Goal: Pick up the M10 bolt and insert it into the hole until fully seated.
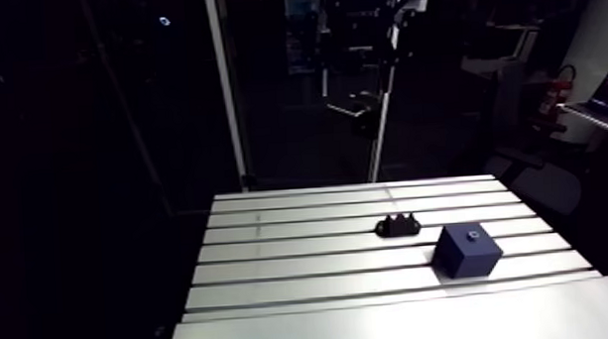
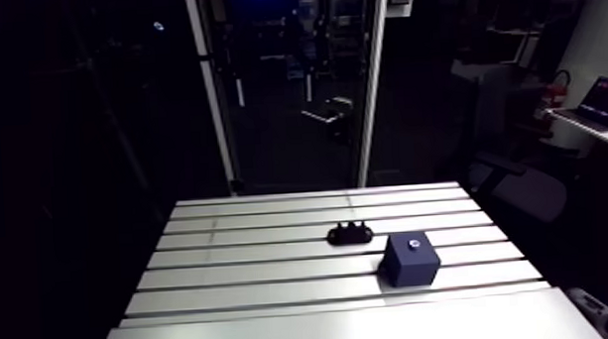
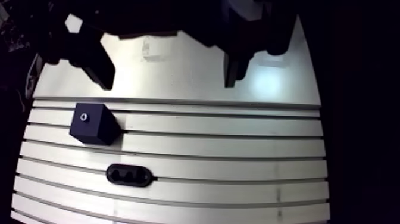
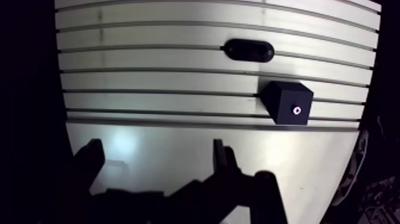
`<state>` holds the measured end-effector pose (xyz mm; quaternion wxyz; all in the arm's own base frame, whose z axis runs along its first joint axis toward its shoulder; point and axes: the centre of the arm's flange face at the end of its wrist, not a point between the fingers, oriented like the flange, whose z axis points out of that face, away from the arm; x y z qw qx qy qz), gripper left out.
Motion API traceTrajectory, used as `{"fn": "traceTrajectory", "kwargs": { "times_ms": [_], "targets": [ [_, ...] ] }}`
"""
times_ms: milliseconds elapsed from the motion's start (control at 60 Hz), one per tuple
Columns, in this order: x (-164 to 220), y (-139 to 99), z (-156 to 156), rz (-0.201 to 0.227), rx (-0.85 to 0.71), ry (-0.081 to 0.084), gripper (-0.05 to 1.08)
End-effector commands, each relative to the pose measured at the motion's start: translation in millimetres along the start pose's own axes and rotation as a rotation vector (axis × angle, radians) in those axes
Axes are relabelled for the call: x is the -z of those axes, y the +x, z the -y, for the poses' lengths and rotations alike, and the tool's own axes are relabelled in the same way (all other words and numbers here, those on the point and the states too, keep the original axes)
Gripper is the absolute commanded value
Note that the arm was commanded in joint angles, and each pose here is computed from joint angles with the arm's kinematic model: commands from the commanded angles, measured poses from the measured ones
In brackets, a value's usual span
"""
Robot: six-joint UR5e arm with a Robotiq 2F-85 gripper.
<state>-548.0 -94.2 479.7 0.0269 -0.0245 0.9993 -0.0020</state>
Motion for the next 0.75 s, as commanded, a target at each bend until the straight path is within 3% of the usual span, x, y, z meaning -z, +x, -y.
{"fn": "traceTrajectory", "kwargs": {
  "times_ms": [17, 750],
  "targets": [
    [9.7, -1.4, 1.9, -0.017, 0.005, 0.001, 0.01],
    [9.0, -6.2, 16.8, -0.014, 0.038, 0.003, 0.01]
  ]
}}
